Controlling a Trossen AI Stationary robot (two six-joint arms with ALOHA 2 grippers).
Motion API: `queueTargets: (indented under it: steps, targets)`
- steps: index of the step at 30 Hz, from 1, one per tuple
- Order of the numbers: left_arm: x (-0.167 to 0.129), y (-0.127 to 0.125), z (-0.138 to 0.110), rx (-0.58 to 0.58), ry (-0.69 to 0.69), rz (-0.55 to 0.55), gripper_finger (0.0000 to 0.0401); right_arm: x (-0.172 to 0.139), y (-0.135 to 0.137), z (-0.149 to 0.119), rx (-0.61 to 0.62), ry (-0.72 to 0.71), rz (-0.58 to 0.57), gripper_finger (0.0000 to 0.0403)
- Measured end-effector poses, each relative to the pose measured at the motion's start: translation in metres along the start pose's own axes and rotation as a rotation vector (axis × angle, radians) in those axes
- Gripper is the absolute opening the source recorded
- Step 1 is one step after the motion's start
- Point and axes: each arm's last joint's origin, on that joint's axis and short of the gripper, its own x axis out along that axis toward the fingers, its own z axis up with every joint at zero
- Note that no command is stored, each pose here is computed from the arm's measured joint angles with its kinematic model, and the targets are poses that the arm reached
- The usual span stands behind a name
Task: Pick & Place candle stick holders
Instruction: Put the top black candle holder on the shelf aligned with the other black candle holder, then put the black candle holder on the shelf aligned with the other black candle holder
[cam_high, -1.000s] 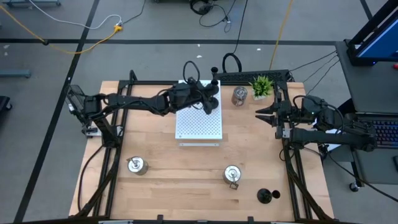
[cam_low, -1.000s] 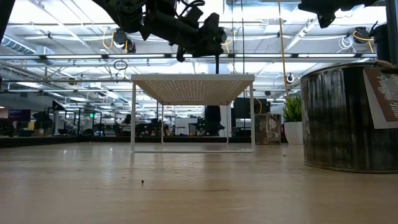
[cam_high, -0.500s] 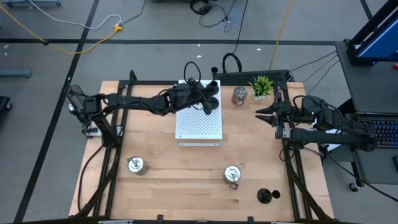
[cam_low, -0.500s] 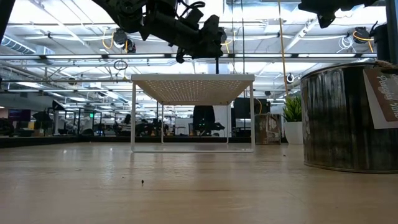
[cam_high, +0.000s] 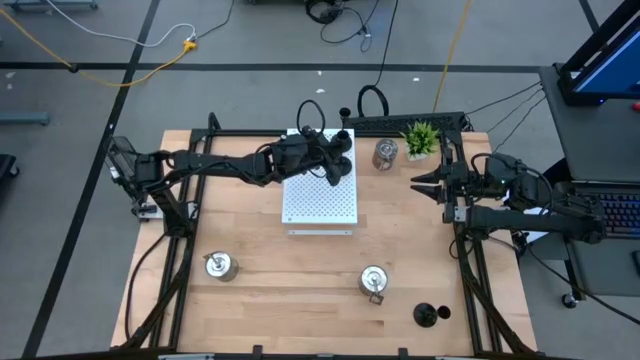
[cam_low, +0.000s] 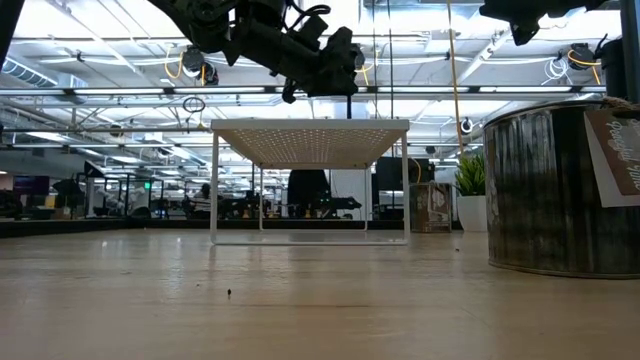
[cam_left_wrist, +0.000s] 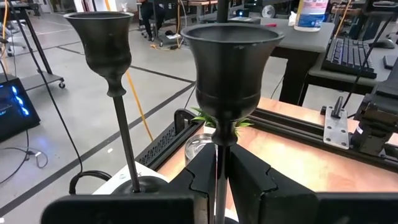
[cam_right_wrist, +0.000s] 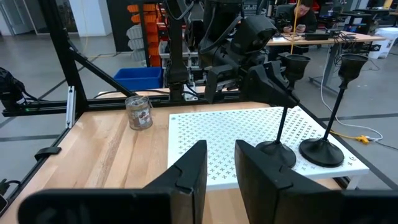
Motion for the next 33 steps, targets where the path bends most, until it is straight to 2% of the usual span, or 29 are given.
queueTargets:
  steps: [5, 14, 20, 33]
  targets:
    - [0.0, 0.0, 0.0, 0.003, 0.0, 0.0, 0.0059, 0.0, 0.0, 0.0, 0.0, 0.0, 0.0, 0.0073]
    - [0.0, 0.0001, 0.0, 0.013, 0.0, 0.0, 0.0147, 0.0, 0.0, 0.0, 0.0, 0.0, 0.0, 0.0073]
    - [0.0, 0.0001, 0.0, 0.042, 0.0, 0.001, 0.0191, 0.0, 0.0, 0.0, 0.0, 0.0, 0.0, 0.0073]
    - [-0.0016, 0.0008, -0.0005, 0.128, 0.023, 0.011, 0.0245, 0.0, 0.0, 0.0, 0.0, 0.0, 0.0, 0.0073]
